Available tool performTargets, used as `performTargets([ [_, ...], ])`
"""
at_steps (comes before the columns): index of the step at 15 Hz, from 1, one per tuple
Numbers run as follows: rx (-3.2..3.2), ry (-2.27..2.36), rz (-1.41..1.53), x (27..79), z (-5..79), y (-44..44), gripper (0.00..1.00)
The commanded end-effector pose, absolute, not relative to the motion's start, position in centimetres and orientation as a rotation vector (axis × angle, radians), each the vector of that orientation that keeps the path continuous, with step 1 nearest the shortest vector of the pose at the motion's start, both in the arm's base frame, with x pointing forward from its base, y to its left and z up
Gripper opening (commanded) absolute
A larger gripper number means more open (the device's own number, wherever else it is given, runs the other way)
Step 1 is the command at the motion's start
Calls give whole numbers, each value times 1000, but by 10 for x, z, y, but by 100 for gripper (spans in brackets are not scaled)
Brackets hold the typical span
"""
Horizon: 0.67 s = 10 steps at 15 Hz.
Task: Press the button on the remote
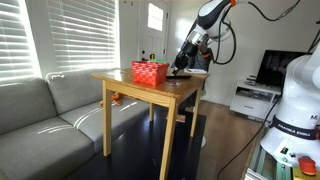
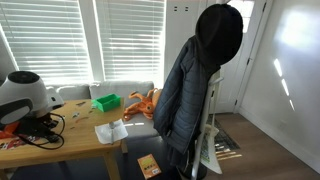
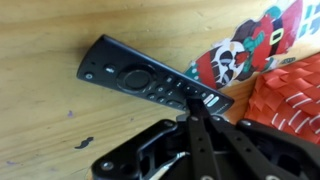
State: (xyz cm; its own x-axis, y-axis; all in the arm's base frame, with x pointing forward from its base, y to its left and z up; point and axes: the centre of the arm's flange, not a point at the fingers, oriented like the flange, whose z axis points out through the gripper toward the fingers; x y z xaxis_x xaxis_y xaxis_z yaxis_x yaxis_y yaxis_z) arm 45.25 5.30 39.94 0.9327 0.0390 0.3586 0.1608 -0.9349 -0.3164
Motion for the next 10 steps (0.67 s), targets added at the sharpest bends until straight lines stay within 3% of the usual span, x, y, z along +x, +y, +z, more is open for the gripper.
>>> performTargets([
  [1, -2728, -146, -489, 458, 383, 53, 0],
  [10, -2710, -135, -510, 454, 394, 51, 0],
])
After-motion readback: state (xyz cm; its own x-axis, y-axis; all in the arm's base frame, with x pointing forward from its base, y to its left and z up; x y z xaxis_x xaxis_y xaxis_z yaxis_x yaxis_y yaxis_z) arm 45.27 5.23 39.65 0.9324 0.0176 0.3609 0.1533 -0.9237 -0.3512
